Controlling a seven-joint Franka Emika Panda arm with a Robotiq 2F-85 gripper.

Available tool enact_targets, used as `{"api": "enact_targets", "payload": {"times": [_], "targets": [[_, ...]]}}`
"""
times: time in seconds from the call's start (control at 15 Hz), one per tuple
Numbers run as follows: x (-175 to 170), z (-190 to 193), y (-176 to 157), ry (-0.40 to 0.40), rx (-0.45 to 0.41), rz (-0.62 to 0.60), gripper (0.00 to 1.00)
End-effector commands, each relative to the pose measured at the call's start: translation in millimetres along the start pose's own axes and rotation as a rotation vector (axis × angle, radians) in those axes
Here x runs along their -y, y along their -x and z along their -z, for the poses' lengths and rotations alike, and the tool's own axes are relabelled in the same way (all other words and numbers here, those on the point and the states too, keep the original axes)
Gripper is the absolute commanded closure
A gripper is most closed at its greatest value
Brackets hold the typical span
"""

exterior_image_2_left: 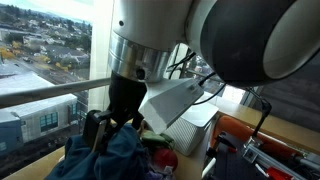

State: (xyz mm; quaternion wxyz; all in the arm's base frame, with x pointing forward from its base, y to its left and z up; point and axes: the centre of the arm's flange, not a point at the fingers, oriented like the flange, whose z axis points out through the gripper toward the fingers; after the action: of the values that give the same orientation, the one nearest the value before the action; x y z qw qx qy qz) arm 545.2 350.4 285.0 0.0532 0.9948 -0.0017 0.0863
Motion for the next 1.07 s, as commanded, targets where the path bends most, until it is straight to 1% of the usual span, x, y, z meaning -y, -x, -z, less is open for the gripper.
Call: {"api": "enact_targets", "payload": {"times": [0.0,0.27,0.33,0.4,0.47,0.53,0.6,0.8,1.0], "targets": [[13,-46,-24,0.012,0.016,0.003,0.0],[-2,-99,-27,0.037,0.098,-0.018,0.0],[-3,-107,-26,0.039,0.114,-0.02,0.07],[-4,-111,-26,0.037,0.123,-0.019,0.28],[-5,-111,-26,0.03,0.127,-0.02,0.32],[-7,-107,-26,0.022,0.129,-0.02,0.33],[-9,-101,-27,0.012,0.129,-0.023,0.39],[-24,-75,-29,-0.019,0.134,-0.049,0.61],[-49,-39,-34,-0.049,0.135,-0.085,0.83]]}}
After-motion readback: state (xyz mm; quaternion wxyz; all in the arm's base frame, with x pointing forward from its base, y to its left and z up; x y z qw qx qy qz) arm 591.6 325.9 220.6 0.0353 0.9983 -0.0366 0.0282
